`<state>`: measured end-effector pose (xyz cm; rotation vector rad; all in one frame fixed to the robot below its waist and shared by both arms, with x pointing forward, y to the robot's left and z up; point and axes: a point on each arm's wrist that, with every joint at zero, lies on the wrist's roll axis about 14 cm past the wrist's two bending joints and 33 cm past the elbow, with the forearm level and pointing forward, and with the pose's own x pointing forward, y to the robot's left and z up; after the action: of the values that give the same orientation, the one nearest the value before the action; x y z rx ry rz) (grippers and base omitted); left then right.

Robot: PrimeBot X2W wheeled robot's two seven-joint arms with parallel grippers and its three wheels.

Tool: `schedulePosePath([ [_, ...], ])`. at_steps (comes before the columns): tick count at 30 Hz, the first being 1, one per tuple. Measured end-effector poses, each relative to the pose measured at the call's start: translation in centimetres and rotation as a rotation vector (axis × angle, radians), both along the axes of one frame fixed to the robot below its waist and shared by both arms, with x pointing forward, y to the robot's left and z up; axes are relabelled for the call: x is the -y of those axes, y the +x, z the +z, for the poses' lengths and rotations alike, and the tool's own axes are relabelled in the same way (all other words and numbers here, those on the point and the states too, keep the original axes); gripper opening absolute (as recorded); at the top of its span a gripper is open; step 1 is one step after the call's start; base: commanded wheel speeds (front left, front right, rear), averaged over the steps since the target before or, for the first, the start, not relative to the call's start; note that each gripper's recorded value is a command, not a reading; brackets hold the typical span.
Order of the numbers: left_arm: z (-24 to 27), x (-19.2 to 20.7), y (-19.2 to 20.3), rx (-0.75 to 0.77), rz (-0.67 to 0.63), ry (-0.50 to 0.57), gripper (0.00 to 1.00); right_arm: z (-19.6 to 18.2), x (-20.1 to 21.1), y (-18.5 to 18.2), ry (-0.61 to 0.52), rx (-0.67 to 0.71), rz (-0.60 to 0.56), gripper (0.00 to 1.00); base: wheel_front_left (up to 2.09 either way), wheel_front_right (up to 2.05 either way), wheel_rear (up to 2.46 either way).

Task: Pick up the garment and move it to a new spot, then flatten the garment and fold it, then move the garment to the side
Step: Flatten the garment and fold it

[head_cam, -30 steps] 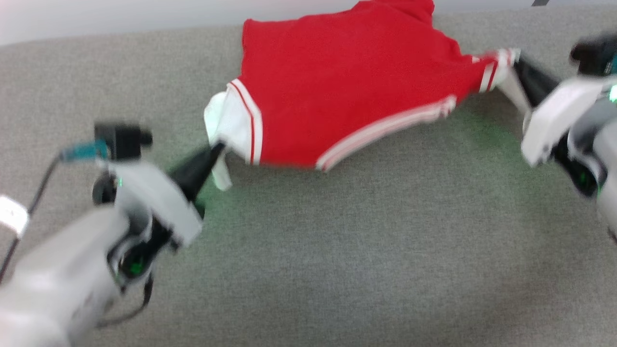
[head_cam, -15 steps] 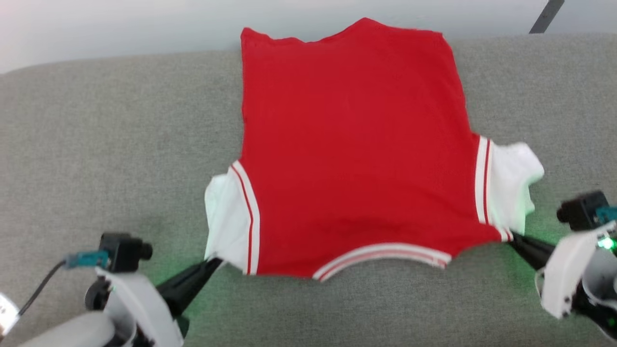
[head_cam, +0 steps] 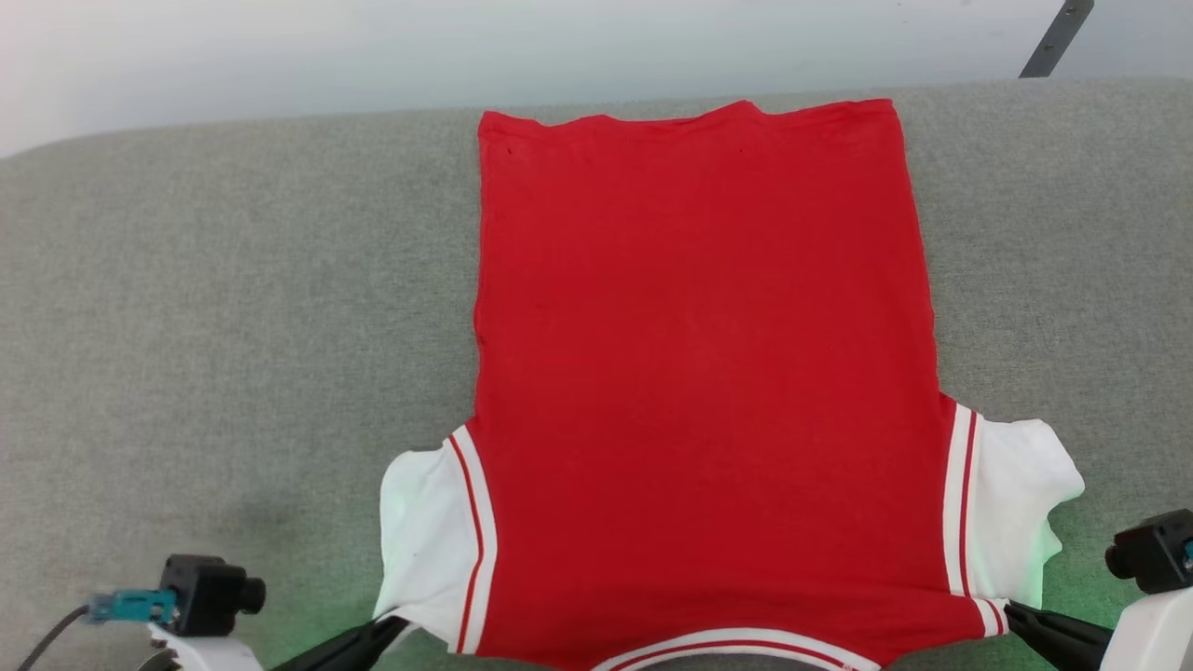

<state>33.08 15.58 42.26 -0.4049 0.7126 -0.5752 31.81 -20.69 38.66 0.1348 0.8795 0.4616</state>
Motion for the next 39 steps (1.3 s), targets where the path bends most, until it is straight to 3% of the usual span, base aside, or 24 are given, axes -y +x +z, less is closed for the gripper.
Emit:
schedulePosePath([
  [8,-0.9,1.9,0.1,-0.035,0.016,-0.057,0.0,0.1,-0.2,0.4,-0.047,0.011,-0.023,0.0,0.0,0.0,0.0],
  [19,-4.2,2.9,0.3,-0.079,0.053,-0.037,0.0,-2.0,-0.9,0.4,-0.14,-0.001,-0.016,0.0,0.0,0.0,0.0],
  [21,-4.4,3.0,0.4,-0.081,0.054,-0.038,0.0,-2.1,-0.8,0.7,-0.164,0.023,-0.005,0.25,0.0,0.0,0.0],
  [23,-4.7,3.0,0.5,-0.076,0.048,-0.029,0.0,-2.2,-0.8,0.9,-0.172,0.029,-0.004,0.73,0.0,0.0,0.0],
  [24,-4.8,3.0,0.7,-0.073,0.046,-0.026,0.0,-2.3,-0.7,0.9,-0.178,0.03,-0.001,0.91,0.0,0.0,0.0],
  [25,-4.9,3.0,0.8,-0.069,0.043,-0.026,0.0,-2.2,-0.7,1.0,-0.183,0.034,0.002,1.0,0.0,0.0,0.0],
  [33,-4.9,3.5,1.6,-0.046,0.038,-0.039,0.0,0.9,0.3,2.8,-0.182,0.094,-0.018,1.0,0.0,0.0,0.0],
  [36,-4.7,3.6,1.7,-0.033,0.039,-0.047,0.0,3.7,-0.1,3.9,-0.137,0.125,-0.021,1.0,0.0,0.0,0.0],
  [39,-4.4,3.8,1.8,-0.016,0.035,-0.052,0.0,7.2,0.6,6.0,-0.168,0.205,-0.013,1.0,0.0,0.0,0.0],
])
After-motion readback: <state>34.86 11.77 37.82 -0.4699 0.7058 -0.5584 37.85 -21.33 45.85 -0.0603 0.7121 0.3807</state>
